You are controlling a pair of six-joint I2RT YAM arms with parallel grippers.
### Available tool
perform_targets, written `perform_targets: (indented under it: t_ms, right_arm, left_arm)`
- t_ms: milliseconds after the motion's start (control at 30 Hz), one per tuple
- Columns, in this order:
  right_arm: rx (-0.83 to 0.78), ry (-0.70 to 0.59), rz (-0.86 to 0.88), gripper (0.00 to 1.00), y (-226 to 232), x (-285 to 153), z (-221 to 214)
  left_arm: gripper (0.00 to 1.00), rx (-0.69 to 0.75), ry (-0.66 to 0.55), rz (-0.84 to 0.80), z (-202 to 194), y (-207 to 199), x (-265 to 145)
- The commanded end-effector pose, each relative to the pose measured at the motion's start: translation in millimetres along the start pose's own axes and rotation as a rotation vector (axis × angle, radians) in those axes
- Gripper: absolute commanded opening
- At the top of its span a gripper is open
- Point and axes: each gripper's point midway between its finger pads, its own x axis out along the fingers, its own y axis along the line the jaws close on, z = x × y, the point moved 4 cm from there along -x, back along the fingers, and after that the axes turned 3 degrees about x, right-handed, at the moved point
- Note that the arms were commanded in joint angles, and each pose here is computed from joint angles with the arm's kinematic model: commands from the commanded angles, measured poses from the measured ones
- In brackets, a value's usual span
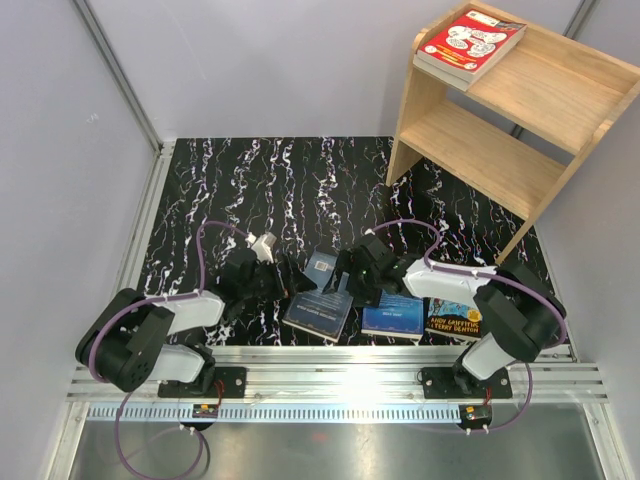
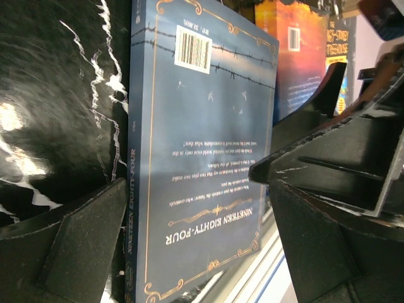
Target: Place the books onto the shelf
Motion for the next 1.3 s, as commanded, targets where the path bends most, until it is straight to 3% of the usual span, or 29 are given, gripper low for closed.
perform_targets:
  t_ms: [0,133,333,600,1167,1267]
  right_arm:
    - [0.024,0.019,0.054,0.95,9,19,-3]
    - [0.020,0.024,0.012,0.94,7,33,-1]
    - [0.035,-0.007,0.031,0.80,10,37,3]
    - [-0.012,-0.063,0.153,0.81,68,-1,25]
    - [-0.004,-0.127,0.233,0.80,88,-26,34]
    - [0.007,-0.138,0.228,0.68,82,-20,34]
  left_arm:
    - [0.97,-0.027,0.057,0.009,-11,7,0]
    - [0.97,-0.029,0.066,0.005,-12,7,1]
    - [0.97,-0.029,0.075,-0.004,-13,6,2]
    - [0.96,-0.031,0.082,-0.006,-13,7,3]
    - [0.96,-0.035,0.089,-0.008,-14,7,4]
    - [0.96,-0.035,0.088,-0.007,-14,7,5]
